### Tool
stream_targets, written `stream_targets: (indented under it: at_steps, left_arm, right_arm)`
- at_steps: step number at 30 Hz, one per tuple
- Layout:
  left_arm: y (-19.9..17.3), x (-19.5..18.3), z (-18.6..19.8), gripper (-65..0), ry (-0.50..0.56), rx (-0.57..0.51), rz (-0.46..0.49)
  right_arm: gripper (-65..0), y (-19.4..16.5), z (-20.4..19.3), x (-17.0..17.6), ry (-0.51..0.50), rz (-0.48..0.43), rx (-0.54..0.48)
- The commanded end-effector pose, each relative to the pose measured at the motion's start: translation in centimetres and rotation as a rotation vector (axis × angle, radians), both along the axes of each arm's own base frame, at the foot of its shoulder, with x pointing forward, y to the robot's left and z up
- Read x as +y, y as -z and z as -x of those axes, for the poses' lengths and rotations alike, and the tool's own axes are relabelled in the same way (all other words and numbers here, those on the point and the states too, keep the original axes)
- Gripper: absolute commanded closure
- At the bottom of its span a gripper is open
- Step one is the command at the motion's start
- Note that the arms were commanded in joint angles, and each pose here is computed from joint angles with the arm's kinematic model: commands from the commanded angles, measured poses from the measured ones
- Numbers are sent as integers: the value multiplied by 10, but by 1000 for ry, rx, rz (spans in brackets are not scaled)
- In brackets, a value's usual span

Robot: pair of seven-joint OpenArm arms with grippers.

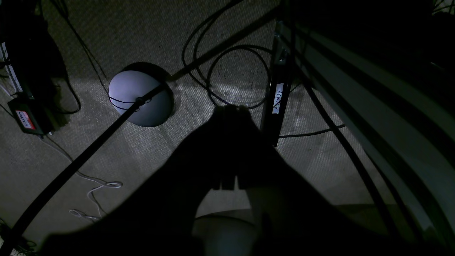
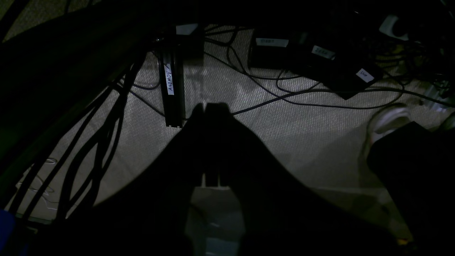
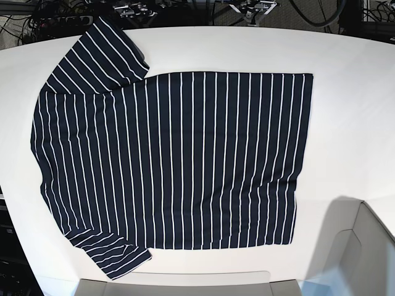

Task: Fold the T-shirt properly

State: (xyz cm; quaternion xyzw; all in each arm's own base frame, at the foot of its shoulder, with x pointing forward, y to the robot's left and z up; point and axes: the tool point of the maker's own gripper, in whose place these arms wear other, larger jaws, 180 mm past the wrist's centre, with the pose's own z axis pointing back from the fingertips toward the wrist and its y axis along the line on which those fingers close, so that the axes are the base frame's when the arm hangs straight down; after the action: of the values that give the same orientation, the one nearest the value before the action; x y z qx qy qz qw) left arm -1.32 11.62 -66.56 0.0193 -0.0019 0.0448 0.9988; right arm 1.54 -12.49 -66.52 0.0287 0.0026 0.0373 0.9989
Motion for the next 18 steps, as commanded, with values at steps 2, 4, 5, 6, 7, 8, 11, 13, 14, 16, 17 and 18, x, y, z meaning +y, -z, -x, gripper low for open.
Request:
stream_targets:
  at_steps: [2,4,5,6,7,8,11,13,14,16,17,18]
  left_arm:
    - [0,-2,1,-2,5,-6,-2]
    - [0,-2,1,-2,5,-6,-2]
    - [0,-2,1,-2,5,-6,-2]
    - [0,-2,1,-2,5,-6,-2]
    - [0,-2,1,-2,5,-6,-2]
    - [0,-2,1,-2,5,-6,-2]
    - [0,-2,1,-2,5,-6,-2]
    - [0,-2,1,-2,5,-6,-2]
    - [0,-2,1,-2,5,-6,-2]
    - [0,-2,1,-2,5,-6,-2]
    - [0,-2,1,-2,5,-6,-2]
    - [0,-2,1,-2,5,-6,-2]
  right_arm:
    - [-2,0,-3,-2,6,1,-12]
    - [-2,0,-3,-2,3,1,-12]
    - [-2,0,-2,-2,1,1,-11]
    - [-2,0,-2,-2,0,1,-11]
    - [-2,0,-2,-2,0,1,-11]
    - [-2,0,-2,-2,0,1,-11]
    - [-2,0,-1,-2,0,1,-9]
    - [-2,0,1,-3,0,3,-6]
    - [-2,0,4,-4,0,4,-1]
    - [-2,0,6,-9,0,12,2]
    - [-2,0,6,-9,0,12,2]
    - [-2,0,6,-10,0,14,2]
